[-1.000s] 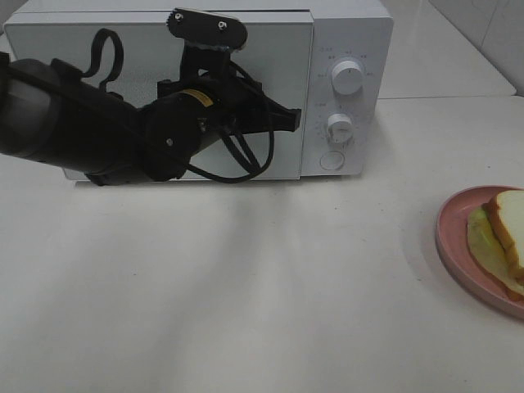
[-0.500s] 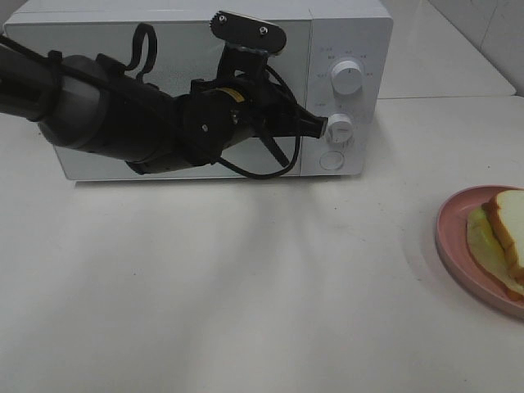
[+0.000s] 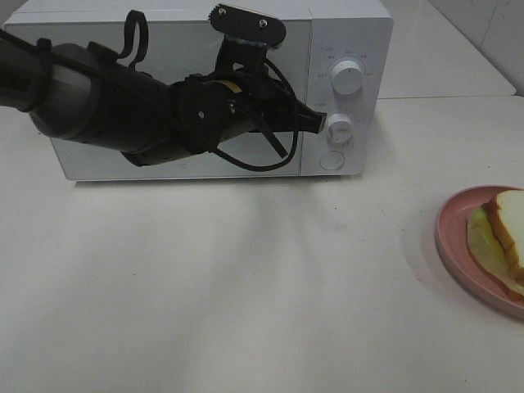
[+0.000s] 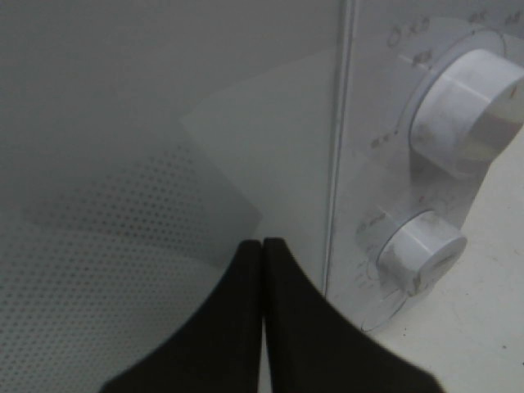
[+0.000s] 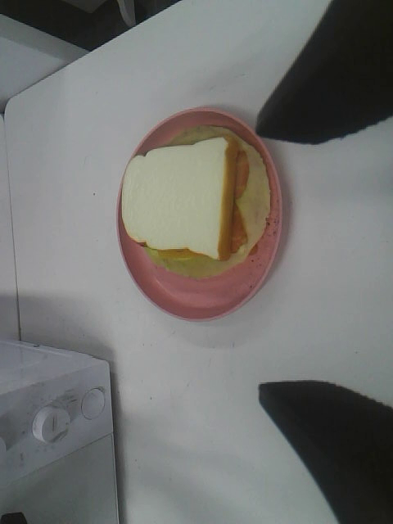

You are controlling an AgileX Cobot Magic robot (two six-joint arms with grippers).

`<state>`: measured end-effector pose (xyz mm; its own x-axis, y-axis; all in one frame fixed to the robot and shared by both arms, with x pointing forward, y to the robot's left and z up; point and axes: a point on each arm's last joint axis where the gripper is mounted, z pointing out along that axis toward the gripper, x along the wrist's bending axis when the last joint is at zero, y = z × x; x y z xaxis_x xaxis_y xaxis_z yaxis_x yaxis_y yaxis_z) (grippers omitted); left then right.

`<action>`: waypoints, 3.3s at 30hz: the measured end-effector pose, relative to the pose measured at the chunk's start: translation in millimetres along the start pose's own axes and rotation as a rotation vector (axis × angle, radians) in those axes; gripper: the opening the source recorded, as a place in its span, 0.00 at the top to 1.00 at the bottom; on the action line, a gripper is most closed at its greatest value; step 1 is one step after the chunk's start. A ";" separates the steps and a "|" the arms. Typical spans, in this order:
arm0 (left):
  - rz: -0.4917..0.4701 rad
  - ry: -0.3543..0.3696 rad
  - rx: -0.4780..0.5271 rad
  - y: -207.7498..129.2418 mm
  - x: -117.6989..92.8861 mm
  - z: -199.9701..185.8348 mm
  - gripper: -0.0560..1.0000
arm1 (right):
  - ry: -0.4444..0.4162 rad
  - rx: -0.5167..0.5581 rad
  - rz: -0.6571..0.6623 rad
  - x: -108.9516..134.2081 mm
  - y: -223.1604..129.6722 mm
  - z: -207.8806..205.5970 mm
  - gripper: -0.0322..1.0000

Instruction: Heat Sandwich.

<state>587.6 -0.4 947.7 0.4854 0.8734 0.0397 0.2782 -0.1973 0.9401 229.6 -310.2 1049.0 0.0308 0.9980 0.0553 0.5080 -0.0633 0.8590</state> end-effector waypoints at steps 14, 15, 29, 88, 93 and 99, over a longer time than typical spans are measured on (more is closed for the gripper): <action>-0.029 0.090 -0.031 0.7 24.7 -45.4 0.94 | 0.000 0.000 0.000 0.0 0.0 0.0 0.22; -0.029 0.090 -0.031 0.7 24.7 -45.4 0.94 | 0.000 0.000 0.000 0.0 0.0 0.0 0.22; -0.025 -0.017 0.153 -20.4 23.5 -97.3 0.63 | 0.000 0.000 0.000 0.0 0.0 0.0 0.22; -0.535 0.186 0.777 -30.6 190.0 -292.6 0.01 | 0.000 0.000 0.000 0.0 0.0 0.0 0.22; -0.515 0.231 0.741 -29.4 177.8 -316.8 0.01 | 0.000 0.000 0.000 0.0 0.0 0.0 0.22; -0.463 0.267 0.685 -21.5 165.3 -343.8 0.01 | 0.000 0.000 0.000 0.0 0.0 0.0 0.22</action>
<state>376.9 301.3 1050.5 0.0132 0.9903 -0.1380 0.8789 0.0543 0.4739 229.6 -310.2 1049.0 0.0308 0.9980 0.0553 0.5080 -0.0633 0.8590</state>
